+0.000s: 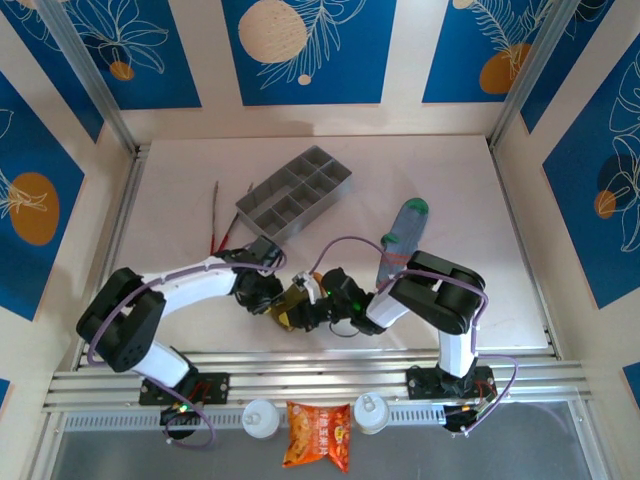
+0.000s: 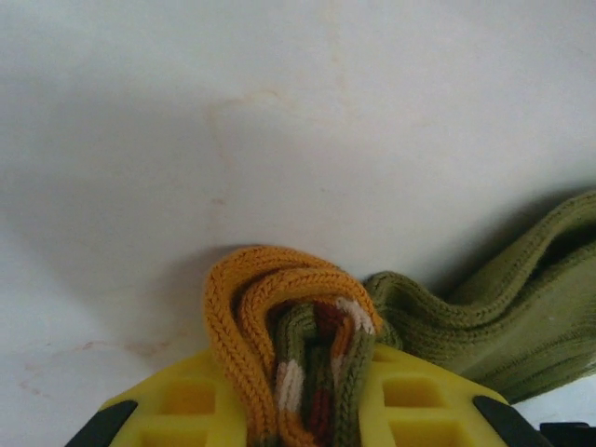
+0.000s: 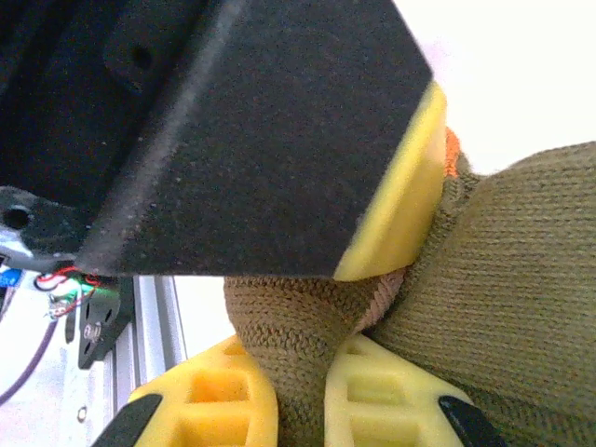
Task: Roll the socks
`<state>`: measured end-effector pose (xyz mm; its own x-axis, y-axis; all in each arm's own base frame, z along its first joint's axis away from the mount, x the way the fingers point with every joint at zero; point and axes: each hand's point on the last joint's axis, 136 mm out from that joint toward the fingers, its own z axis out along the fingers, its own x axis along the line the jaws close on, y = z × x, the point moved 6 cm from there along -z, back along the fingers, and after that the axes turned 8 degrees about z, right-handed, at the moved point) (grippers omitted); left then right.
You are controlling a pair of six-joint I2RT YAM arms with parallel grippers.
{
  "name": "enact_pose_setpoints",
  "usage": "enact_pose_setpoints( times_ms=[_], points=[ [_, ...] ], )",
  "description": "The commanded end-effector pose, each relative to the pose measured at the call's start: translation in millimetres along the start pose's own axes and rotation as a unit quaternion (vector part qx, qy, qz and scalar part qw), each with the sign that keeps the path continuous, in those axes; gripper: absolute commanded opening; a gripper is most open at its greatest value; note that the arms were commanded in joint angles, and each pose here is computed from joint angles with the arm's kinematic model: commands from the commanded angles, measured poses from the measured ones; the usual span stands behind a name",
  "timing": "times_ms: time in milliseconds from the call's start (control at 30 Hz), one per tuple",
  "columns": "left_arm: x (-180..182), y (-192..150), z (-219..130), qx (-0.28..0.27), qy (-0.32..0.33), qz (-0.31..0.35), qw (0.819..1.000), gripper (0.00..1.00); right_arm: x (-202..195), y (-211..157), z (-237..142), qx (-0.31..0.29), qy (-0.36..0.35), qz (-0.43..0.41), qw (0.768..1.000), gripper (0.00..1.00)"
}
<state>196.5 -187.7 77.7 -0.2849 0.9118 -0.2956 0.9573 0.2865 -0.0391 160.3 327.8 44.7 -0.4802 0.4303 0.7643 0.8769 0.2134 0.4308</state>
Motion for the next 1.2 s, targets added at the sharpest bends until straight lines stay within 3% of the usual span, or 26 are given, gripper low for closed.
enact_pose_setpoints(
  times_ms=[0,133,267,500,667,767,1067,1167],
  points=[
    [34.8,-38.9,11.8,0.120,0.113,-0.047,0.985,0.00,-102.5,-113.9,-36.7,0.230,-0.286,0.100,0.925,0.00],
    [37.4,-51.2,12.0,0.145,0.160,-0.091,0.972,0.00,-82.1,-96.4,-21.6,0.227,-0.260,0.001,0.939,0.06],
    [35.3,-52.9,11.3,0.142,0.213,-0.134,0.957,0.00,-58.9,-81.3,-13.3,0.213,-0.255,-0.106,0.937,0.29],
    [30.3,-47.8,20.1,0.136,0.286,-0.197,0.928,0.00,-9.6,-53.1,-27.9,0.115,-0.245,-0.254,0.929,0.44],
    [20.4,-37.8,28.7,0.125,0.301,-0.222,0.919,0.00,21.6,-42.4,-48.8,0.061,-0.228,-0.318,0.918,0.50],
    [16.0,-32.7,32.9,0.119,0.301,-0.237,0.916,0.00,29.2,-43.8,-56.1,0.059,-0.235,-0.352,0.904,0.52],
    [1.8,-19.2,36.2,0.107,0.316,-0.236,0.913,0.00,52.7,-31.5,-40.9,0.060,-0.239,-0.428,0.870,0.53],
    [1.0,-18.2,38.7,0.109,0.317,-0.237,0.912,0.00,59.7,-26.2,-34.5,0.052,-0.237,-0.433,0.868,0.53]
  ],
)
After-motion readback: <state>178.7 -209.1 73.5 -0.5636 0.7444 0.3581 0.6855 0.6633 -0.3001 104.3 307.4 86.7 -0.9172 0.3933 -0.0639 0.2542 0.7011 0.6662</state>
